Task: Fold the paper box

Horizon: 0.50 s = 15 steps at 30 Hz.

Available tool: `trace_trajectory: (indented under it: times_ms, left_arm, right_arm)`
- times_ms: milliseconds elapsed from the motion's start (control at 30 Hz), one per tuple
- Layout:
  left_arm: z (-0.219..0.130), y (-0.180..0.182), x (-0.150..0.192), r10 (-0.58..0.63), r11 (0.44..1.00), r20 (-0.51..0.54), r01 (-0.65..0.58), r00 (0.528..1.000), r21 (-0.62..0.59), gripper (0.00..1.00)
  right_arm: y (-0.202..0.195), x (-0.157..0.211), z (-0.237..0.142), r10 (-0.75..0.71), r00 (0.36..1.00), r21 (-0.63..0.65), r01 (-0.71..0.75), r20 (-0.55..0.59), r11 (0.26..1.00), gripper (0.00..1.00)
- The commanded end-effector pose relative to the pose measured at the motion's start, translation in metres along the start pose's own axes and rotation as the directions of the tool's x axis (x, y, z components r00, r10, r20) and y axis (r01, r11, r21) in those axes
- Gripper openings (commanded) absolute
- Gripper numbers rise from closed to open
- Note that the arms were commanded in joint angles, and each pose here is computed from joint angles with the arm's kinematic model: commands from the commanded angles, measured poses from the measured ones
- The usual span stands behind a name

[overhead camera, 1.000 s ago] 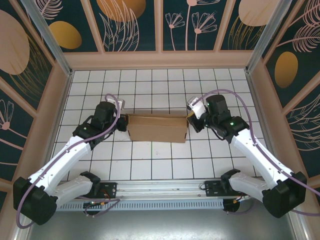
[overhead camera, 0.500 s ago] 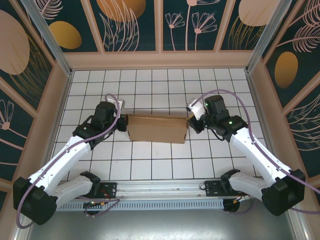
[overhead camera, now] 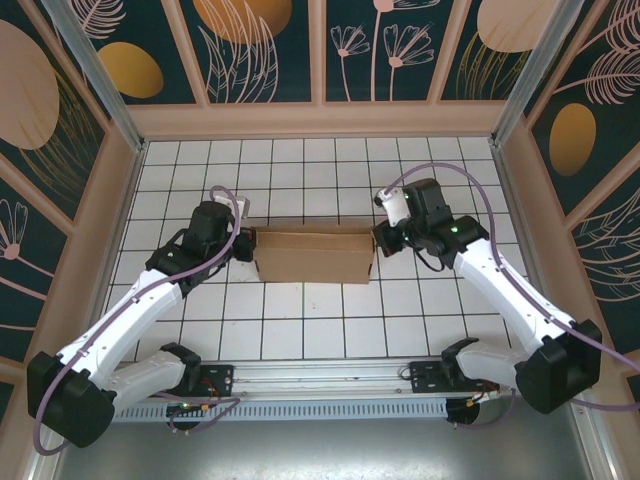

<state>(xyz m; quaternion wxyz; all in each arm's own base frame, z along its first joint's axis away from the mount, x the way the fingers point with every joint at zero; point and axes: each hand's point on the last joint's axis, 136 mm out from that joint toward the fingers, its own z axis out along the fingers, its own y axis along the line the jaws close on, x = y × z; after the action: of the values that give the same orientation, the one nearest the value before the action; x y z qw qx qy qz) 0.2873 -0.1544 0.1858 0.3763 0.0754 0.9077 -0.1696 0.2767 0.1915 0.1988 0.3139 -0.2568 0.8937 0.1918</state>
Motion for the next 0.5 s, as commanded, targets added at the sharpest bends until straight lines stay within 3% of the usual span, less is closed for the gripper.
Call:
trace_trajectory:
  times_ms: [0, 167, 467]
  left_arm:
    - [0.003, 0.002, 0.015, 0.005, 1.000, -0.069, -0.005, 0.998, -0.008, 0.00]
    - [0.003, 0.002, 0.015, 0.004, 1.000, -0.065, -0.005, 0.998, -0.010, 0.00]
    - [0.001, 0.002, 0.015, 0.002, 1.000, -0.063, -0.003, 0.998, -0.011, 0.00]
  right_arm:
    - [0.004, -0.002, 0.001, 0.196, 0.980, -0.012, -0.197, -0.034, 0.980, 0.00]
    - [0.002, -0.011, 0.001, 0.411, 0.912, -0.008, -0.411, 0.004, 0.912, 0.00]
    - [0.008, -0.024, -0.001, 0.528, 0.849, -0.037, -0.528, -0.010, 0.848, 0.00]
